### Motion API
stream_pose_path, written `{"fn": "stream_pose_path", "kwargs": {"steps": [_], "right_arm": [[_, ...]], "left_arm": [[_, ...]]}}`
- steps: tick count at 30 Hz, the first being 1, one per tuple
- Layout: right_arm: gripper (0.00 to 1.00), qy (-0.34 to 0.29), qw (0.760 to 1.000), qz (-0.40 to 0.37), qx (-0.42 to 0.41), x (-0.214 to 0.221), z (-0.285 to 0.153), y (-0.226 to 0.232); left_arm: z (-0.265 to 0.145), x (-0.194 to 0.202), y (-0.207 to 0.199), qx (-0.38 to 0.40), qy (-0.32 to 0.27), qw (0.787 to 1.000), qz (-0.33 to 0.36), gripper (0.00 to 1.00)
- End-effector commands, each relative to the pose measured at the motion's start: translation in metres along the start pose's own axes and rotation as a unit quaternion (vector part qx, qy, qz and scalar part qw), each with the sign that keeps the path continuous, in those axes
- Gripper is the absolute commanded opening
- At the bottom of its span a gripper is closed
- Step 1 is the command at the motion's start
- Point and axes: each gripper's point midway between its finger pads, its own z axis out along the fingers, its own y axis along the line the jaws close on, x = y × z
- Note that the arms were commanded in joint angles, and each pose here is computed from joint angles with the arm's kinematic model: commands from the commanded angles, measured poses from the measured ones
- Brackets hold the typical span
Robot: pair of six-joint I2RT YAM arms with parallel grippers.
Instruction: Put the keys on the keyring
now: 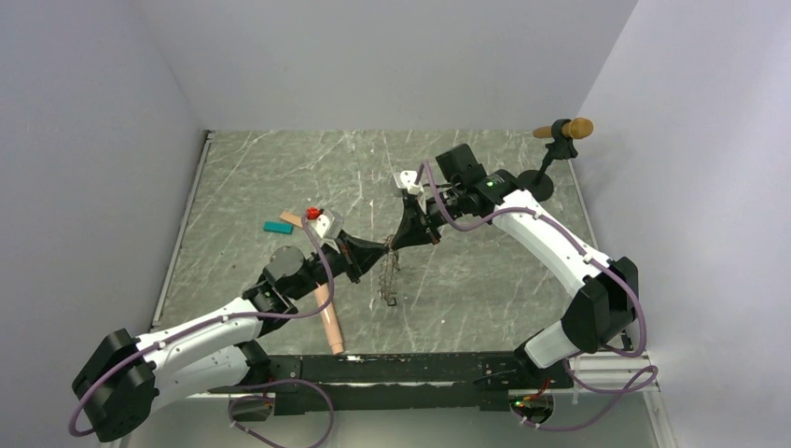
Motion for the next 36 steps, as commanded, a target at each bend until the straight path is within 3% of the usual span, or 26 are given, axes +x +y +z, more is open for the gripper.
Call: {"fn": "stream_pose_path", "kwargs": {"steps": [1, 20, 23, 26, 36], "right_arm": [[0.0, -0.016, 0.999, -0.022, -0.033, -0.01, 0.007, 0.022], [0.0, -0.021, 0.999, -0.014, -0.044, -0.008, 0.014, 0.026], [0.16, -0.024, 0.998, -0.022, -0.052, -0.011, 0.011, 0.03], [0.24, -0.031, 0.997, -0.029, -0.064, -0.014, 0.008, 0.037], [0.33, -0.071, 0.994, -0.056, -0.067, -0.034, -0.022, 0.048]], "left_arm": [[0.001, -0.058, -0.016, 0.012, -0.099, 0.995, -0.013, 0.0], [-0.012, -0.068, -0.015, 0.02, -0.164, 0.985, -0.047, 0.0], [-0.015, -0.066, -0.014, 0.021, -0.165, 0.985, -0.036, 0.0], [-0.017, -0.064, -0.015, 0.026, -0.166, 0.986, -0.019, 0.0], [-0.021, -0.058, -0.027, 0.074, -0.152, 0.984, 0.051, 0.0]]}}
